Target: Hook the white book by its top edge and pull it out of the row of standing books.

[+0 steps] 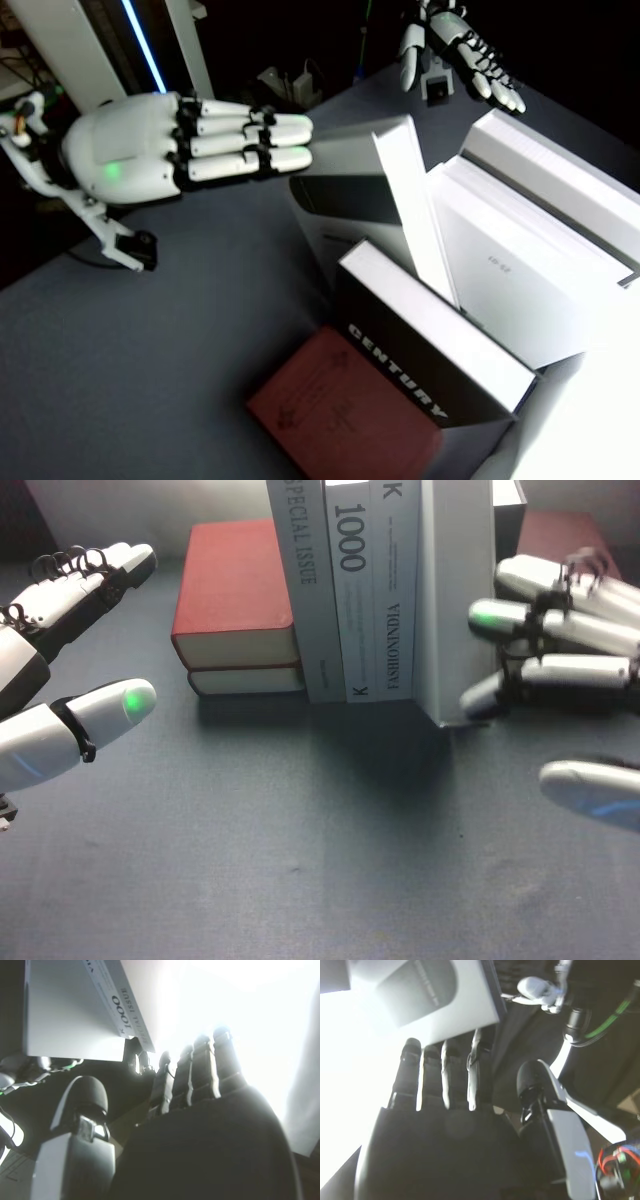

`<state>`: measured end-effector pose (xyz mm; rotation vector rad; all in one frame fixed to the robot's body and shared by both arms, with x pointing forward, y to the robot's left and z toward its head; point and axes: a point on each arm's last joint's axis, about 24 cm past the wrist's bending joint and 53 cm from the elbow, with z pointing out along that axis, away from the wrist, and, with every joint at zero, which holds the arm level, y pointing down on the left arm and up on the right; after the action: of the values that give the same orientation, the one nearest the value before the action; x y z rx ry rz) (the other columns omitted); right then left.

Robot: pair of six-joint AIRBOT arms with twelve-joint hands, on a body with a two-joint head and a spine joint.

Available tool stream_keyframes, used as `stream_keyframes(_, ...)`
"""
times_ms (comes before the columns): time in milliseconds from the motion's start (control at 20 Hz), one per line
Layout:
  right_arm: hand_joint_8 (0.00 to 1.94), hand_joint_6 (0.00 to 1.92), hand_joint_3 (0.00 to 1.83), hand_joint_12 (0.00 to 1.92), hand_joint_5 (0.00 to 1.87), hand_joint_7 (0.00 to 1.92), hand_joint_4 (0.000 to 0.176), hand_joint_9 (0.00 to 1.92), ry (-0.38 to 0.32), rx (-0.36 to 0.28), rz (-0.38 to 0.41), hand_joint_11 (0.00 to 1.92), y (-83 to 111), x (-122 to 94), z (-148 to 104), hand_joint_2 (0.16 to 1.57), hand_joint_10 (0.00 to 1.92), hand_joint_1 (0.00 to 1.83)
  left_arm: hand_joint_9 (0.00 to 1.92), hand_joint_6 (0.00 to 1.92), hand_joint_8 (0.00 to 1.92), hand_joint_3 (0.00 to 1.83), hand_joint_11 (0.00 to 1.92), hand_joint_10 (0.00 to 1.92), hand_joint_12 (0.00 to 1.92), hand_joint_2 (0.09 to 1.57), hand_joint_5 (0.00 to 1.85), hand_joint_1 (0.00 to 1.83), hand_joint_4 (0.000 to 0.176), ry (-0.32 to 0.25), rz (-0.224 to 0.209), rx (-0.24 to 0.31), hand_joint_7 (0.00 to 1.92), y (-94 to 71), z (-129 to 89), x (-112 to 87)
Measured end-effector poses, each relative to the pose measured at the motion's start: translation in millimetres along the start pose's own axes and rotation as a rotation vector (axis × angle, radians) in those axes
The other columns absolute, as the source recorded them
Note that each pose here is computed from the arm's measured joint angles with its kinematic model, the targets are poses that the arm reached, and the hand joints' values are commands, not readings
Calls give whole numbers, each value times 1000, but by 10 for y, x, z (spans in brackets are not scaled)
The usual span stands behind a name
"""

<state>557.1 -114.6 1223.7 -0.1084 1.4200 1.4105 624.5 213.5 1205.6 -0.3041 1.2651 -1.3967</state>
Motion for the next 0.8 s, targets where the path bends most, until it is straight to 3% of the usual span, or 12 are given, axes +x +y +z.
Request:
stream_keyframes(50, 7, 692, 2, 6, 457, 211, 0, 36, 29, 26, 22, 2, -67, 96, -35, 1464, 19, 205, 0, 5, 0, 0, 0, 0, 0, 1354, 53, 247, 39, -3, 0, -1, 0, 3, -2, -8)
stream_keyframes(150, 38, 669, 0, 964, 521, 321, 0, 192, 79, 99, 70, 0, -250, 281, -108, 1467, 142, 272, 0, 2, 0, 1, 0, 0, 0, 1358, 52, 215, 39, -9, 0, -3, 0, 7, -2, -20)
stream_keyframes(200, 57, 686, 0, 1364, 558, 416, 0, 321, 98, 111, 90, 0, -280, 351, -128, 1444, 210, 347, 0, 1, 0, 1, 0, 0, 0, 1356, 45, 189, 48, -10, -1, -4, 0, 10, -2, -21)
stream_keyframes(250, 62, 701, 0, 1507, 570, 468, 0, 378, 103, 116, 110, 0, -294, 388, -146, 1447, 242, 310, 0, 0, 0, 1, 0, 0, 0, 1356, 43, 185, 53, -11, 0, -4, 0, 8, -2, -25)
stream_keyframes(350, 46, 638, 0, 1581, 515, 627, 0, 504, 111, 118, 121, 136, -301, 421, -169, 1466, 432, 298, 0, 1, 0, 0, 0, 0, 0, 1354, 40, 162, 56, -11, 0, 0, 0, 0, -2, -25)
stream_keyframes(450, 52, 553, 2, 1632, 482, 728, 0, 435, 106, 117, 128, 20, -300, 416, -169, 1485, 612, 289, 0, 1, 0, 1, 0, 0, 0, 1355, 33, 161, 56, -15, 1, -3, 0, 9, -12, -36)
stream_keyframes(500, 76, 617, 4, 1663, 460, 785, 0, 439, 84, 114, 135, 8, -296, 366, -164, 1505, 745, 267, 0, 1, 0, 0, 0, 0, 0, 1354, 32, 159, 62, -15, 1, -5, 0, 13, -14, -34)
stream_keyframes(550, 135, 766, 6, 1677, 405, 849, 0, 541, 60, 115, 140, 158, -301, 308, -176, 1527, 872, 369, 0, 4, 0, 0, 0, 0, 0, 1354, 42, 200, 62, -12, 2, -8, 0, 23, -26, -29)
stream_keyframes(600, 185, 853, 2, 1656, 361, 857, 0, 581, 36, 111, 137, 199, -292, 238, -187, 1528, 893, 428, 0, 4, 0, 0, 0, 0, 0, 1357, 43, 214, 61, -13, 3, -6, 0, 20, -30, -32)
stream_keyframes(650, 278, 957, 5, 1689, 306, 865, 0, 569, 4, 115, 128, 57, -284, 153, -208, 1553, 925, 281, 0, 3, 0, 0, 0, 0, 0, 1351, 44, 224, 67, -15, 2, -9, 0, 25, -29, -36)
stream_keyframes(750, 612, 1004, 97, 1540, 184, 671, 0, 429, -42, 107, 91, 1, -241, 19, -248, 1570, 956, 69, 0, 1, 0, 3, 0, 0, 0, 1361, 27, 165, 58, -17, 3, -3, 0, 11, -30, -41)
stream_keyframes(800, 512, 821, 64, 1572, 194, 527, 0, 386, -61, 108, 82, 30, -236, -47, -261, 1571, 874, 206, 0, 2, 0, 3, 0, 0, 0, 1369, 32, 208, 41, -16, 3, -2, 0, 9, -30, -39)
